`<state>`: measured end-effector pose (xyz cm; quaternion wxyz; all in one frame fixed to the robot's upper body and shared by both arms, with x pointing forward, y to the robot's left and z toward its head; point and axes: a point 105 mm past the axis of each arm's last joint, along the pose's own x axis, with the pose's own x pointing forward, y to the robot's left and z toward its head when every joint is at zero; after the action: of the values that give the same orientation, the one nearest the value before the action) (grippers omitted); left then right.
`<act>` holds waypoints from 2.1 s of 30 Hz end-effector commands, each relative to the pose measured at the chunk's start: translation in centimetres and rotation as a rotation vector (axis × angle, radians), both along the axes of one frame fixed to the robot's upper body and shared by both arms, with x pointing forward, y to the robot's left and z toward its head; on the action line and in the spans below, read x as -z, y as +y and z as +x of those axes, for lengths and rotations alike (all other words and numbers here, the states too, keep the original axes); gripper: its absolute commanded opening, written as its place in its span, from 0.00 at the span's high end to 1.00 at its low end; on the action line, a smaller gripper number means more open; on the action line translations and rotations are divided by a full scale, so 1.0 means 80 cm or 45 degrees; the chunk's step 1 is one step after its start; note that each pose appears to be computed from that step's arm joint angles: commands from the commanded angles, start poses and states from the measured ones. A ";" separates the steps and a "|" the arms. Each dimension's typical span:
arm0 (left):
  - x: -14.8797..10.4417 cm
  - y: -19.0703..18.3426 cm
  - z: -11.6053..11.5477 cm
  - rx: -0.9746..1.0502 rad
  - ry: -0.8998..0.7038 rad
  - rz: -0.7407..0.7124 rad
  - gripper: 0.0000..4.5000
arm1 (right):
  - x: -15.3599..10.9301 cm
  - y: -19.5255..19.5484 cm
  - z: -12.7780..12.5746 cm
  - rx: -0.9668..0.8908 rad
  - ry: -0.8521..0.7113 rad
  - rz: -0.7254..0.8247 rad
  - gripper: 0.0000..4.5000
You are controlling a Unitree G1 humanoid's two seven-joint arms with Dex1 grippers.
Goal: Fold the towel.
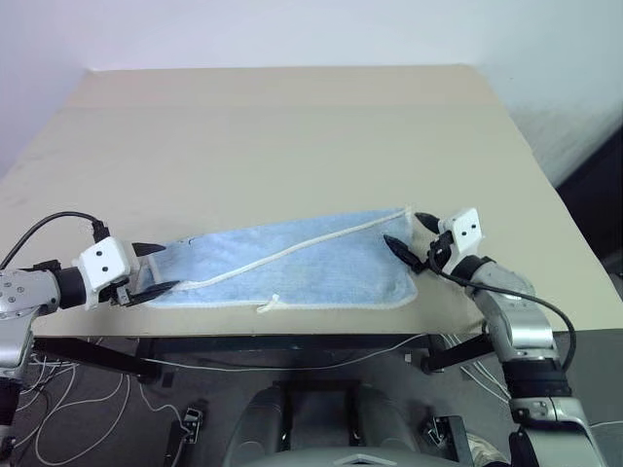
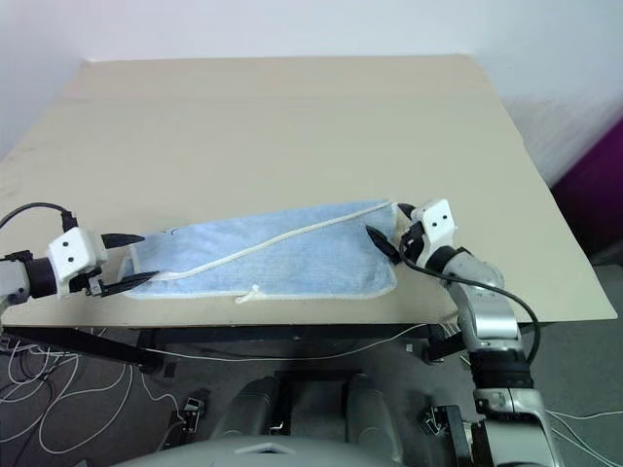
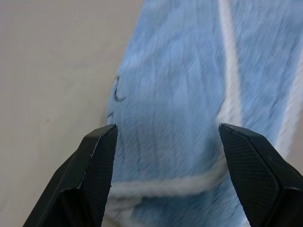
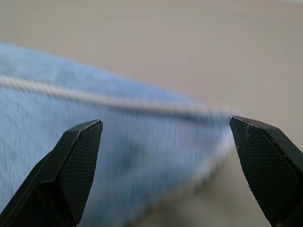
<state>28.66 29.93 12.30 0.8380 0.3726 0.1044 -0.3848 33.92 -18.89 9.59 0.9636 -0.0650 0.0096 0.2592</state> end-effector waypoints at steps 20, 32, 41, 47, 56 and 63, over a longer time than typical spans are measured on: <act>0.006 0.003 -0.022 0.387 0.057 0.302 0.20 | -0.025 0.013 -0.002 0.029 -0.112 0.067 0.00; 0.007 -0.003 -0.008 0.323 -0.091 0.319 0.20 | -0.023 0.020 -0.005 0.000 -0.097 0.067 0.00; 0.003 0.006 0.003 0.246 -0.137 0.320 0.20 | -0.025 0.021 -0.005 -0.009 -0.097 0.060 0.00; 0.005 0.010 0.003 0.235 -0.163 0.343 0.23 | -0.025 0.022 -0.006 -0.017 -0.096 0.062 0.00; 0.003 0.008 0.000 0.236 -0.189 0.285 0.84 | -0.029 0.024 -0.004 -0.031 -0.105 0.059 0.00; -0.003 0.013 0.010 0.095 -0.158 0.099 1.00 | -0.039 0.024 0.000 -0.053 -0.134 0.026 0.00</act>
<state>28.98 30.65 11.17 0.7871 0.4555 0.0702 -0.4100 33.81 -17.37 10.94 0.9626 -0.0562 -0.0174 0.2644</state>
